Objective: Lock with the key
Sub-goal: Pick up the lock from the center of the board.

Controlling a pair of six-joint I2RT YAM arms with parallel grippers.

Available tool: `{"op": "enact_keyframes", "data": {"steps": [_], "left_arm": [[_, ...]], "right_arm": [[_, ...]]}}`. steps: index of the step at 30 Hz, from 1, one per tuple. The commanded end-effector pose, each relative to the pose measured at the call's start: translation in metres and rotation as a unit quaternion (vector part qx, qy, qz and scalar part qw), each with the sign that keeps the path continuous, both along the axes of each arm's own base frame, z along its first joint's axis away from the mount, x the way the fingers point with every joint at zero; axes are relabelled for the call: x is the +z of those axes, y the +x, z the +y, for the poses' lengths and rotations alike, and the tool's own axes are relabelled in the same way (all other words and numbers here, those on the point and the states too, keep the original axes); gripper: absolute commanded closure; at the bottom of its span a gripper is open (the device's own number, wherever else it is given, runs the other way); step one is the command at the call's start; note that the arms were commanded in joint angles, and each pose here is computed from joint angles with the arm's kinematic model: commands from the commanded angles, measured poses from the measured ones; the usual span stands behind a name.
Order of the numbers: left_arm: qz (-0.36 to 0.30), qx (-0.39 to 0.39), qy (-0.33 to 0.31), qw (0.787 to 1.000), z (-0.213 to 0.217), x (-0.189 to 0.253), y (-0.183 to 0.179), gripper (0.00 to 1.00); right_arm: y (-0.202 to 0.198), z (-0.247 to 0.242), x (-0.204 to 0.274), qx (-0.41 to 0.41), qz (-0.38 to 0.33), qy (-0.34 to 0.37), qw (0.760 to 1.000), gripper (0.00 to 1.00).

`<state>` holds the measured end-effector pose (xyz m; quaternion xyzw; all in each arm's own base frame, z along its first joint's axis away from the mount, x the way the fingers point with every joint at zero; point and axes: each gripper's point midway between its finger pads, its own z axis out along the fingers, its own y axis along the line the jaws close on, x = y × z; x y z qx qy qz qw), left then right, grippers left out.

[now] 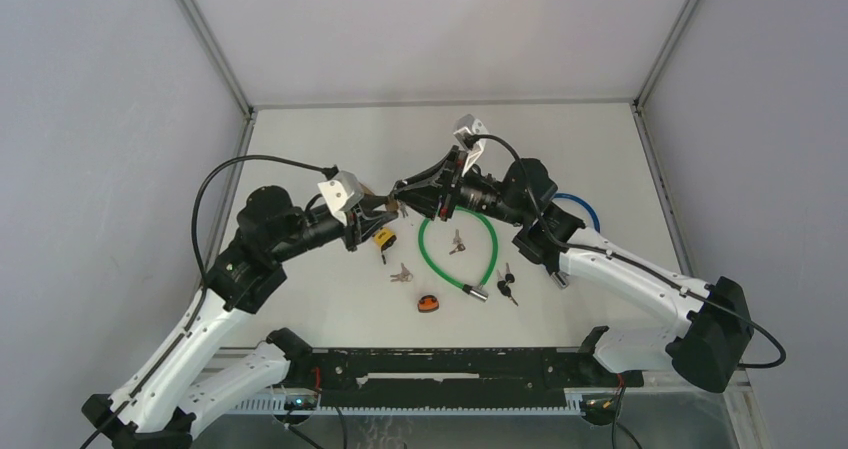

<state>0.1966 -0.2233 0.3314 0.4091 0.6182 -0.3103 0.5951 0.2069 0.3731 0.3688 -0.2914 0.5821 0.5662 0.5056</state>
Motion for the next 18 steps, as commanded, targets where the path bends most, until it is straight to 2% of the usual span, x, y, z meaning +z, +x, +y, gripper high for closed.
{"op": "enact_keyframes", "data": {"steps": [1,9,13,18], "left_arm": [[-0.048,0.034,-0.048,0.997,0.006,0.039,0.005,1.00],[-0.043,0.022,-0.047,0.998,-0.001,0.035,0.002,1.00],[-0.044,0.021,-0.046,0.998,-0.001,0.035,0.002,1.00],[-0.048,0.020,-0.041,0.998,-0.001,0.034,0.002,1.00]], "right_arm": [[0.021,-0.010,0.024,-0.081,0.000,0.018,0.997,0.66],[0.010,-0.001,0.031,-0.040,-0.010,0.037,0.998,0.74],[-0.012,0.001,0.036,0.019,-0.061,0.032,0.997,0.61],[-0.019,-0.004,0.041,0.025,-0.092,0.028,0.995,0.56]]}}
